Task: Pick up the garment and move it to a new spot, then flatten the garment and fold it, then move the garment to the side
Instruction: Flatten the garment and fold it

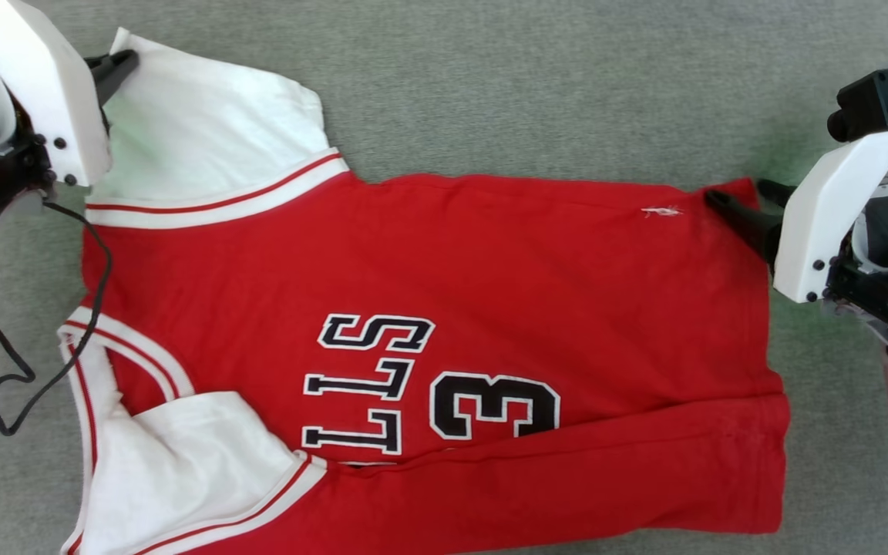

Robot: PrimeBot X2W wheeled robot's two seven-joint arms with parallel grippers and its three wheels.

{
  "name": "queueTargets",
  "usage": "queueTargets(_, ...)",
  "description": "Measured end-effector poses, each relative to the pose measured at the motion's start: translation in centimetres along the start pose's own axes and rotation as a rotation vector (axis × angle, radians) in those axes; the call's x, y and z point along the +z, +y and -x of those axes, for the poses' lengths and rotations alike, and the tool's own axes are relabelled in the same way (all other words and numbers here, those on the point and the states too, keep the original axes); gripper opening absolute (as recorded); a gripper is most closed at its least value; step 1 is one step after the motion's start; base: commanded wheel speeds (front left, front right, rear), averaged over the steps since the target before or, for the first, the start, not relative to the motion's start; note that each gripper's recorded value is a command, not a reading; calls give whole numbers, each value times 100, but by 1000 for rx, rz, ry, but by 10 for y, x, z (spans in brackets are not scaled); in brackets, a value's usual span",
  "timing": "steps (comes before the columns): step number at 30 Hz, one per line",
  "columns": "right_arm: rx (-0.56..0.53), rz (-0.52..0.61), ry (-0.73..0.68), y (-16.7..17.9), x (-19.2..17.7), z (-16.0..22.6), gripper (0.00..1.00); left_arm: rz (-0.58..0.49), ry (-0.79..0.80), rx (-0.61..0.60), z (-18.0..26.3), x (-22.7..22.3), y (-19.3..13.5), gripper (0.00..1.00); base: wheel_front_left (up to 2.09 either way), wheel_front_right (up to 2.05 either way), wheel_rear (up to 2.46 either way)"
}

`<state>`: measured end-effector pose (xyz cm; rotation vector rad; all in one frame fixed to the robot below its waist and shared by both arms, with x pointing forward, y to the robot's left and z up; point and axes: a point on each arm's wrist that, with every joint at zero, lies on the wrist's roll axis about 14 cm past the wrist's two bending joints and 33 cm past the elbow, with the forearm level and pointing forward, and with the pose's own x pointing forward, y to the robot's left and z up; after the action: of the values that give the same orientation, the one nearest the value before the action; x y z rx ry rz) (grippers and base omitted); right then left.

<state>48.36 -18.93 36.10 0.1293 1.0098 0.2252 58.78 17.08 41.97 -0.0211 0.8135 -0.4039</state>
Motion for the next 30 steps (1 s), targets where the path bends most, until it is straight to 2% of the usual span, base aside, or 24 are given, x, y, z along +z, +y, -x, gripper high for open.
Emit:
queueTargets(1, 0, 5, 11, 1, 0, 0, 0, -3, -5, 2, 1, 0, 0, 0, 0, 0, 0)
queueTargets(8, 13, 23, 17, 10, 4, 7, 0, 0, -50, 4, 13, 5, 0, 0, 0, 0, 0)
queueTargets(14, -23, 59, -166, 7, 37, 36, 0, 37, -156, 13, 38, 14, 0, 0, 0, 0, 0)
queueTargets(18, -32, 36, -239, 5, 38, 58, 0, 93, -240, 24, 64, 11, 0, 0, 0, 0, 0)
queueTargets(23, -14, -44, -256, 7, 15, 77, 0, 174, -311, 69, 101, -18, 5, 0, 0, 0, 0)
queueTargets(30, -8, -122, -247, 8, -26, 94, 0, 312, -275, 117, 137, -102, -3, 0, 0, 0, 0)
